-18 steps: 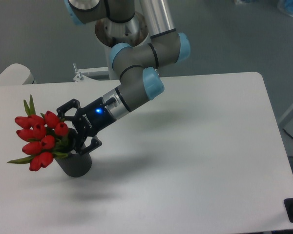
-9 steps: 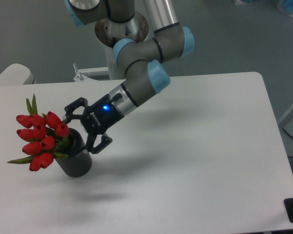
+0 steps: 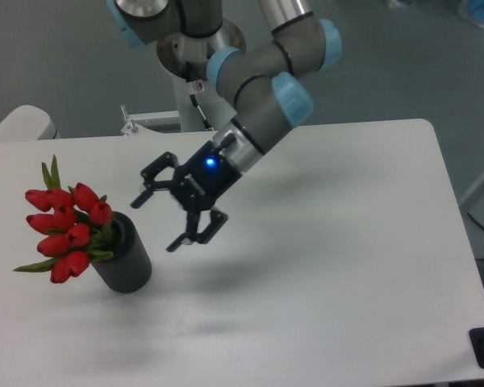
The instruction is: Insert the flowers into the vase
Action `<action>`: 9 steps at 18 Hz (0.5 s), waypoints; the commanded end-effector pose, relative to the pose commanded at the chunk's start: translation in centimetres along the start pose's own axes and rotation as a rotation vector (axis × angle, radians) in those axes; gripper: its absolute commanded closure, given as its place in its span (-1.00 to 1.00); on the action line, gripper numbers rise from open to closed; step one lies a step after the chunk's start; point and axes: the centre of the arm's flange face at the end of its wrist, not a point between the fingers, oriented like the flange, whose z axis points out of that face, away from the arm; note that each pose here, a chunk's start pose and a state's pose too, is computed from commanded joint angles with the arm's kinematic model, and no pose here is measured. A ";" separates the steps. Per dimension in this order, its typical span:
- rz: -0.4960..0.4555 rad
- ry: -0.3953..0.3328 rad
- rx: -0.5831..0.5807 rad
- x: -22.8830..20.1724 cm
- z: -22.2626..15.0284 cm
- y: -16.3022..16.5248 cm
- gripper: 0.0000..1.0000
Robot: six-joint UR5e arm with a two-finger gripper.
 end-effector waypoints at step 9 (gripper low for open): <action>0.077 -0.263 -0.363 0.0 -6.8 -3.0 -1.00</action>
